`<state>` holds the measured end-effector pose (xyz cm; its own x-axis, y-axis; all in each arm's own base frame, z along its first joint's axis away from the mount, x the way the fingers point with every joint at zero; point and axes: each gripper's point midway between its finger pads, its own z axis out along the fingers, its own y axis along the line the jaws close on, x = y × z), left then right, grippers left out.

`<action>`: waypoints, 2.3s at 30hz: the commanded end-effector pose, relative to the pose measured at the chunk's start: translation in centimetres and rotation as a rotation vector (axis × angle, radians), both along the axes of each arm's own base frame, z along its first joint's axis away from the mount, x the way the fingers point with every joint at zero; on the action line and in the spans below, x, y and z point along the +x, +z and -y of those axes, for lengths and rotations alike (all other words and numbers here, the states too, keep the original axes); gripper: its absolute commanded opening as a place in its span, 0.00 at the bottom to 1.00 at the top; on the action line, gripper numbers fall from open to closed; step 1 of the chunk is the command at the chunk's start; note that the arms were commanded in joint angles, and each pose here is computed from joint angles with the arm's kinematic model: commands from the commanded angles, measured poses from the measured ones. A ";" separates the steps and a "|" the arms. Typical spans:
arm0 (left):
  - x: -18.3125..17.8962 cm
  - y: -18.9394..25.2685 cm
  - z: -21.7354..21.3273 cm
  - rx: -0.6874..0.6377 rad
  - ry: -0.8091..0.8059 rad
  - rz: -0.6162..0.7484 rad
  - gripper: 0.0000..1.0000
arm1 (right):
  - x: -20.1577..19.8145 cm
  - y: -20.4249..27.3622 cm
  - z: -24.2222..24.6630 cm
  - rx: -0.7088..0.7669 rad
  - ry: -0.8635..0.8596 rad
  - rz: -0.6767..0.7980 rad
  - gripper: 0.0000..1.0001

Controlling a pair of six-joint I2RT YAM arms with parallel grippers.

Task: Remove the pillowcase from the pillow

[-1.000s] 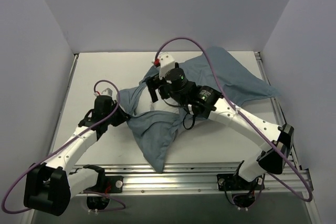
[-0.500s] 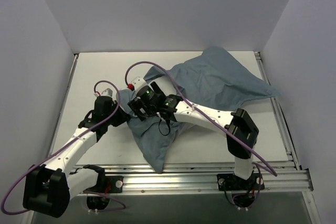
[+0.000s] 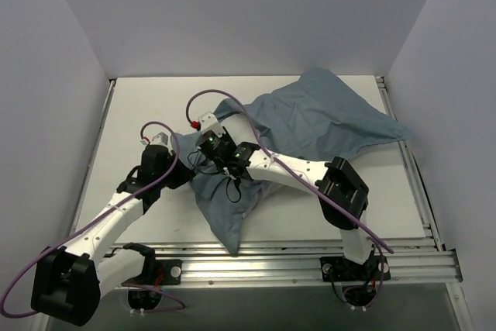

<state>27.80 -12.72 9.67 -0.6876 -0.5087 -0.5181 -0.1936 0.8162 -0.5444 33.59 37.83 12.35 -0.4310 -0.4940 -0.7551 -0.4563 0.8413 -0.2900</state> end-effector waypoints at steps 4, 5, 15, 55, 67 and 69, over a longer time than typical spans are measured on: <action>-2.2 -1.0 -1.5 0.034 0.053 -0.021 0.02 | 4.3 1.6 8.9 -0.035 -0.317 0.008 0.00; -2.4 -1.1 -1.6 0.031 0.064 -0.027 0.02 | 4.6 2.2 9.5 -0.015 -0.331 0.009 0.00; -5.8 -3.8 -2.1 0.022 0.082 -0.116 0.02 | 7.3 10.0 15.5 0.379 -0.405 0.022 0.00; 6.9 4.5 1.9 0.283 -0.088 0.122 0.21 | -2.8 11.0 7.4 0.440 0.092 -0.070 0.00; 7.1 1.2 -1.1 0.117 0.091 0.050 0.09 | -6.4 18.6 10.4 0.637 0.213 0.020 0.00; 7.1 0.5 0.9 0.033 0.038 0.052 0.09 | -6.5 19.9 10.0 0.689 0.234 0.049 0.00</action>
<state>33.93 -13.28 11.27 -0.6562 -0.4676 -0.5922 -0.1842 0.8603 -0.4753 27.24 27.46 26.77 -0.4382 -0.1112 -0.8920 -0.6020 0.7732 0.1994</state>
